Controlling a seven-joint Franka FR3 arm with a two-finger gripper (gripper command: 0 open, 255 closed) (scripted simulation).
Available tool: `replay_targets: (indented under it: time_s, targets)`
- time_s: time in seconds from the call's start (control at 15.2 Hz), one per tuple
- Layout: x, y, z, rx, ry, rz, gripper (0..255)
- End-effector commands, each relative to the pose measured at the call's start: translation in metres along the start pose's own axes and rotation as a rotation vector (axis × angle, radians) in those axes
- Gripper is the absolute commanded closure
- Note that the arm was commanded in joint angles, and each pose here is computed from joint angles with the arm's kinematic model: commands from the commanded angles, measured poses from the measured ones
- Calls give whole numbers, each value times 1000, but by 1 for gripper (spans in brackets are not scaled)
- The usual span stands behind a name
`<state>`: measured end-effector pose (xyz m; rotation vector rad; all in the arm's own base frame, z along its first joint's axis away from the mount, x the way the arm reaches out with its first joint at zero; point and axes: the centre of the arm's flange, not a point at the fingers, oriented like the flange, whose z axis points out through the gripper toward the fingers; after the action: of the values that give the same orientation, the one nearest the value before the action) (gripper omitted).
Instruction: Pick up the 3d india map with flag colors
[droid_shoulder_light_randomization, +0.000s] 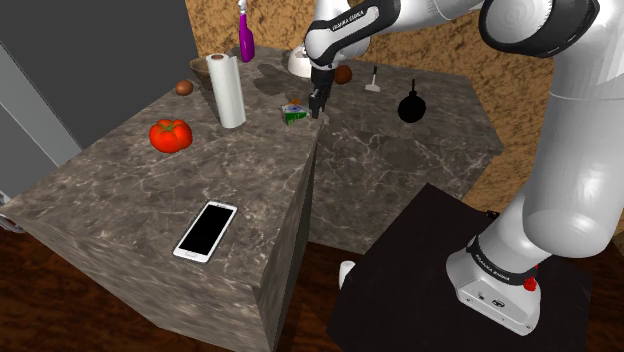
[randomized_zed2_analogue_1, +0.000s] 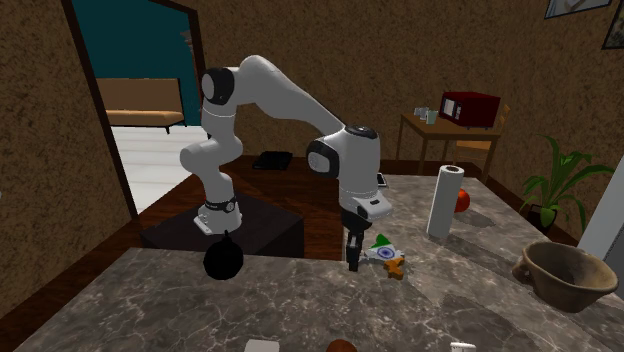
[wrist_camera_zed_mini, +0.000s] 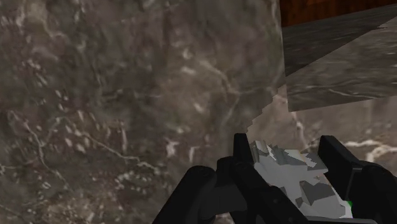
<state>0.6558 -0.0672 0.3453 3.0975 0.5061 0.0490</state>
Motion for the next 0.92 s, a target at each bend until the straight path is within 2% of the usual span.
replay_targets:
  time_s: [0.0,0.2,0.86]
  targets:
    - [0,1,2,0,-3,1,255]
    - [-1,1,2,0,-3,1,255]
    - [1,1,-51,0,-3,1,255]
